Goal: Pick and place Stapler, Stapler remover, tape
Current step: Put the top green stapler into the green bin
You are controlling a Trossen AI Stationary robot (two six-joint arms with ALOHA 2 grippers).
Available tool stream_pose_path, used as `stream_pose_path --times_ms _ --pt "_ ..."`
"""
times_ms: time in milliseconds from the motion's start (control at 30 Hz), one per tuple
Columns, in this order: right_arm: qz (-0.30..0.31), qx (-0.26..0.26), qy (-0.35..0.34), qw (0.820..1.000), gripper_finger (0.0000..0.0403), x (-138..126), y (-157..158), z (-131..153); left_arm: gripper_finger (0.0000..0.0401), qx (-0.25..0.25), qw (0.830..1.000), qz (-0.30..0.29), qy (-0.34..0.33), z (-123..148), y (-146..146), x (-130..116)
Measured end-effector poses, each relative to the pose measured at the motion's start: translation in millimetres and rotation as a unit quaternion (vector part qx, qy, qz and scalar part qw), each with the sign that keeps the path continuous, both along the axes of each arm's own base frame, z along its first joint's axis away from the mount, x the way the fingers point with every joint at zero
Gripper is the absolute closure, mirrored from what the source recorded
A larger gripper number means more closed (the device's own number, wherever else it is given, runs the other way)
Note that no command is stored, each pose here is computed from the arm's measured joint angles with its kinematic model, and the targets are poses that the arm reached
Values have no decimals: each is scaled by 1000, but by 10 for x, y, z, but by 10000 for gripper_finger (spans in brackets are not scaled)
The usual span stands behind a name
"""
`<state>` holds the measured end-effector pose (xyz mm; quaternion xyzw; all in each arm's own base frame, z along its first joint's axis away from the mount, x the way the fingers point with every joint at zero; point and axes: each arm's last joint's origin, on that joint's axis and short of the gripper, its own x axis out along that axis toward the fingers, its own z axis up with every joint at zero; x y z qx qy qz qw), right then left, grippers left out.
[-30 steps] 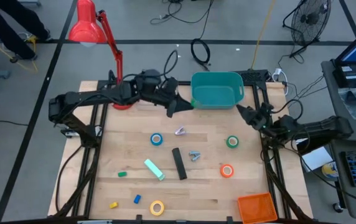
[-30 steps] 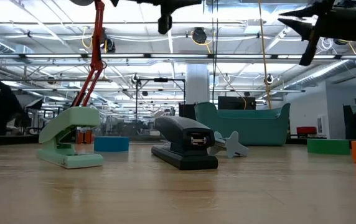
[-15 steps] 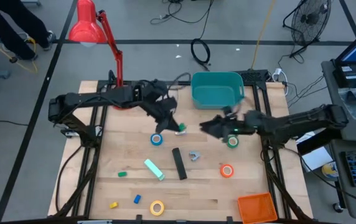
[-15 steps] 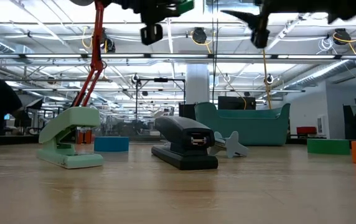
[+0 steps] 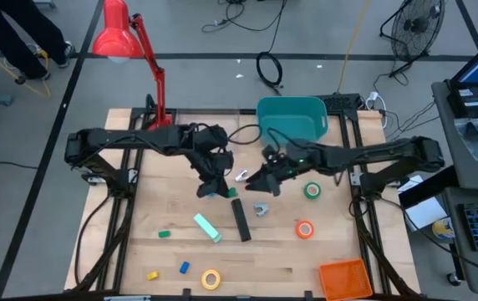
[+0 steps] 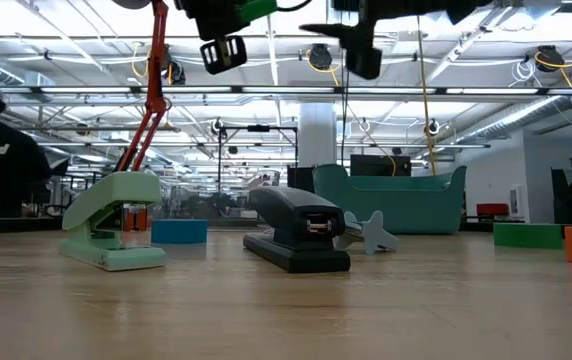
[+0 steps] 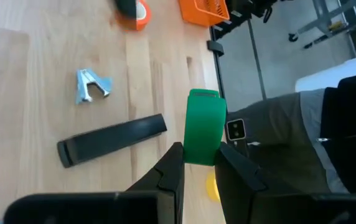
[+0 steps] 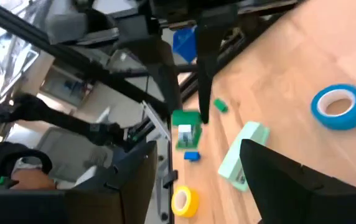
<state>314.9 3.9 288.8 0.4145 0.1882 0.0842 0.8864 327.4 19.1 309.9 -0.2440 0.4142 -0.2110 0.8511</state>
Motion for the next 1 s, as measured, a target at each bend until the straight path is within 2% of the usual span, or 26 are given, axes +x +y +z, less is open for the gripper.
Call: stream_pose_path --times_ms 267,400,600,1000 --pt "29 2 11 1000 179 189 61 -97 334 4 1000 7 17 -63 3 28" --pt "33 -6 -6 999 179 197 88 -73 334 4 1000 7 12 -68 4 45" --pt "14 -18 -5 1000 179 200 79 -78 334 0 1000 1 3 -94 -43 112" --pt "14 -20 2 1000 179 194 79 -96 334 -16 1000 2 -8 -131 -39 192"
